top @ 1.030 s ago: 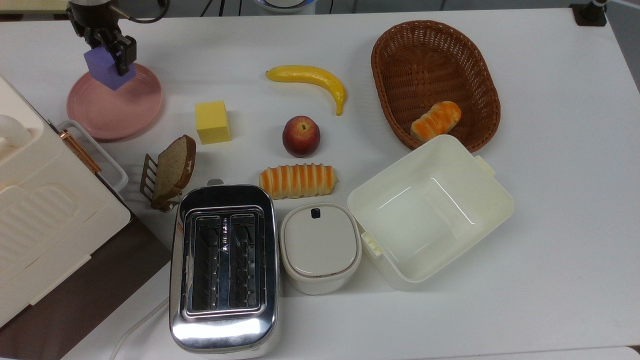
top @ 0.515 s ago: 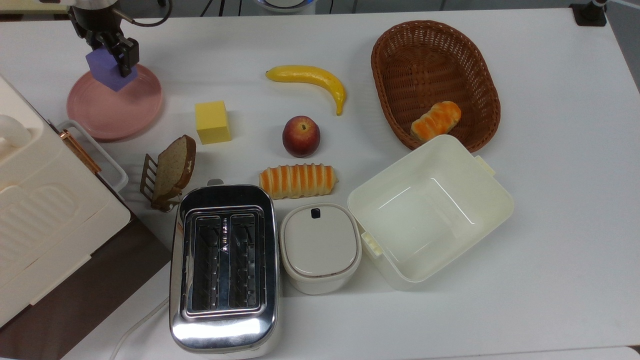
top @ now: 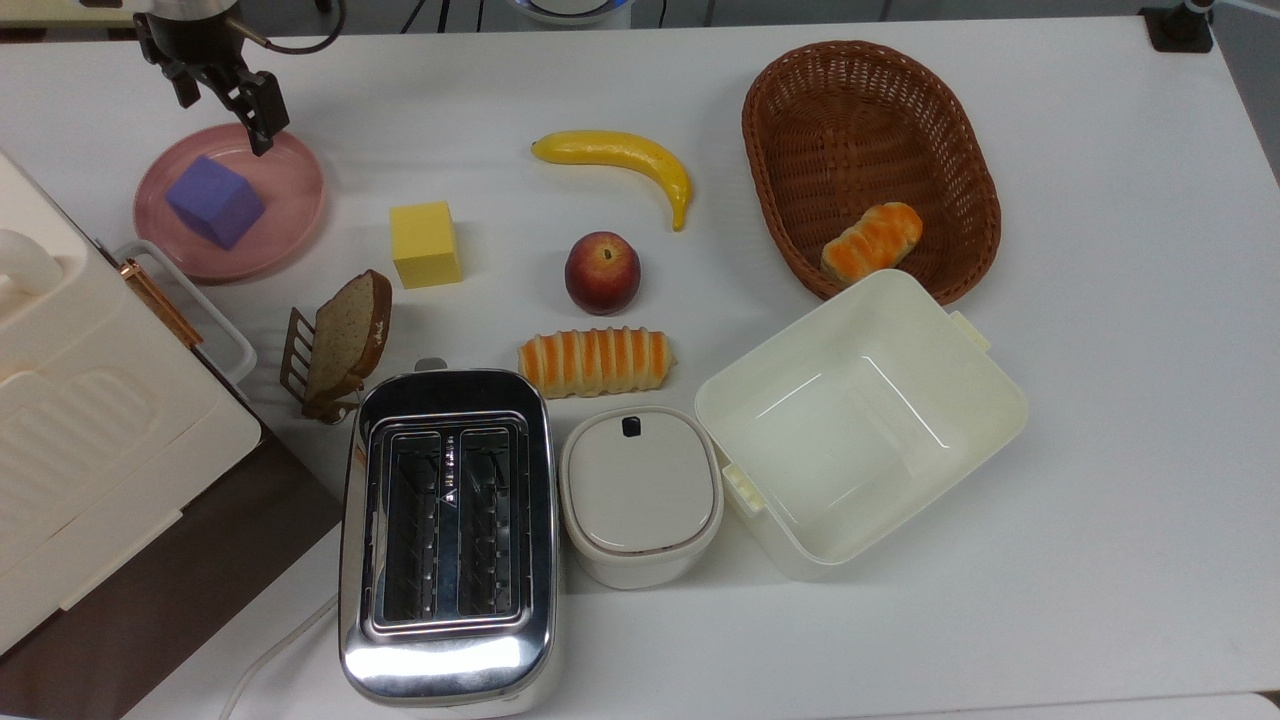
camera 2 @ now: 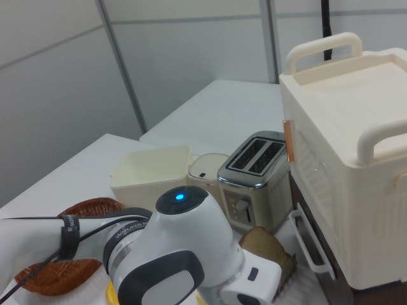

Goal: Put the purple cube on a plate

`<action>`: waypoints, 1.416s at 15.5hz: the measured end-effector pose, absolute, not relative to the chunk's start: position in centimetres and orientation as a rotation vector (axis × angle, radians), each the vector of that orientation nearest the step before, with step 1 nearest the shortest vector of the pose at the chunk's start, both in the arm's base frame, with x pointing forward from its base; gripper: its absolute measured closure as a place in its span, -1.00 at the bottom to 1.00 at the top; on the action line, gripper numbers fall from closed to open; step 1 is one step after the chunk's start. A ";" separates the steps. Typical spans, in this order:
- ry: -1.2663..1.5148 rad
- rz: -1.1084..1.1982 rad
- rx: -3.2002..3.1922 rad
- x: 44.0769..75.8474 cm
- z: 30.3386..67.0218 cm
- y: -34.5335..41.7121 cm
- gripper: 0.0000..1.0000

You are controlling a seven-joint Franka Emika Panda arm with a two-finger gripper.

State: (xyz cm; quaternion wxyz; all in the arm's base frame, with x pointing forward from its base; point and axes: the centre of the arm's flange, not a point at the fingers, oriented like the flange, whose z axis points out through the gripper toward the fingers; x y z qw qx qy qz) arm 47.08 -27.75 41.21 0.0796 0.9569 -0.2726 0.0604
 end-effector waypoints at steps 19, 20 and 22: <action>-0.326 0.032 3.156 53.8 65.6 -3.3 -1.00; -0.314 0.029 3.154 53.9 65.5 -2.8 -1.00; -0.314 0.027 3.152 54.0 65.4 -2.7 -1.00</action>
